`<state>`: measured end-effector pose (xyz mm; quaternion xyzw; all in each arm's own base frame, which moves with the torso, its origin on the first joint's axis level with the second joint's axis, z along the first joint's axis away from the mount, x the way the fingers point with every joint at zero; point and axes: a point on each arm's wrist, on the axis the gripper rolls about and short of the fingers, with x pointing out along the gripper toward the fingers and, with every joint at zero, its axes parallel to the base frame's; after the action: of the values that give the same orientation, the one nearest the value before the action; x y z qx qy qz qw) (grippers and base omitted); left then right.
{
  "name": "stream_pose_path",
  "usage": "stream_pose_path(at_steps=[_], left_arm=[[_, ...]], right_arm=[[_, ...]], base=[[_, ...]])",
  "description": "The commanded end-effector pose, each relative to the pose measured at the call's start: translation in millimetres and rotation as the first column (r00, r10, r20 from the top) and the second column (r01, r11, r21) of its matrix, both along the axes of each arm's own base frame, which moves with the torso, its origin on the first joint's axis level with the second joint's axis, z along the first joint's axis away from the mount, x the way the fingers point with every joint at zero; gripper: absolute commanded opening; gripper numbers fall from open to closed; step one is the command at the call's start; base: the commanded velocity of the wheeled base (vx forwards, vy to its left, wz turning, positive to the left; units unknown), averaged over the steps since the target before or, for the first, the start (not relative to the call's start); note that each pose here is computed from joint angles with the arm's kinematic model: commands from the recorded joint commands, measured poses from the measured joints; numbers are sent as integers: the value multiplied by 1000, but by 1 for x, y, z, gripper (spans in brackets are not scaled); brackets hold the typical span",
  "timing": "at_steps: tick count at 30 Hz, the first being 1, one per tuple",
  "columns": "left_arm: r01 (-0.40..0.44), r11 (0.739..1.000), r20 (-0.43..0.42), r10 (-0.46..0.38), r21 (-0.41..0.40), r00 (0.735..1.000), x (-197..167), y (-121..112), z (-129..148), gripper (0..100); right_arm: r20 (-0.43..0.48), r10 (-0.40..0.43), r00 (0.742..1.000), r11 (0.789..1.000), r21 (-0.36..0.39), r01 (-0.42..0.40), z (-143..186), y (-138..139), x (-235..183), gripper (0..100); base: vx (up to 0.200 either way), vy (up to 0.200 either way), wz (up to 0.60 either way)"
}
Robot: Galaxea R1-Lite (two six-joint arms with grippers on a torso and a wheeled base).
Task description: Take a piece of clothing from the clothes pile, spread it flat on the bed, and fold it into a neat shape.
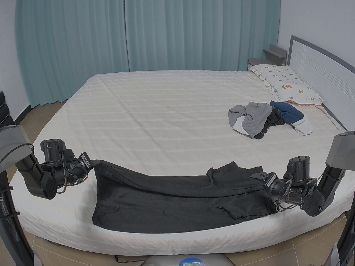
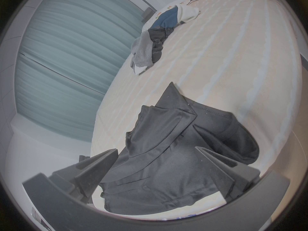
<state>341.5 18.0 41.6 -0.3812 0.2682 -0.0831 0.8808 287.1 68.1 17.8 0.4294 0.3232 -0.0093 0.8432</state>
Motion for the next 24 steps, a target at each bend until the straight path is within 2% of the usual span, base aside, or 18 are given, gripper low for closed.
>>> stream_pose_path(at_steps=[1, 2, 7, 8, 12, 24], left_arm=[[3, 1000, 17, -3, -18, 1000, -3, -2, 0, 0], [13, 1000, 27, -13, -21, 1000, -4, -4, 0, 0], [24, 1000, 33, -23, -20, 999, -5, -8, -1, 0], [27, 999, 33, -26, -22, 999, -5, -9, -2, 0], [27, 999, 34, -26, -21, 999, -6, -9, -1, 0], [26, 999, 35, -25, -20, 999, -6, -9, -1, 0]], right_arm=[[23, 19, 1000, 1000, 25, -19, 13, 16, 19, 100], [-13, 8, 1000, 999, 40, -7, 9, 19, 24, 100], [-48, 8, 999, 998, 61, -5, 4, 29, 34, 100], [-79, 19, 997, 998, 54, -14, -4, 36, 37, 100], [-114, -12, 993, 1000, 6, 13, -22, 43, 42, 100], [-110, -21, 994, 1000, 0, 21, -32, 46, 54, 100]], base=[[0, 0, 0], [0, 0, 0], [0, 0, 0], [0, 0, 0], [0, 0, 0], [0, 0, 0]])
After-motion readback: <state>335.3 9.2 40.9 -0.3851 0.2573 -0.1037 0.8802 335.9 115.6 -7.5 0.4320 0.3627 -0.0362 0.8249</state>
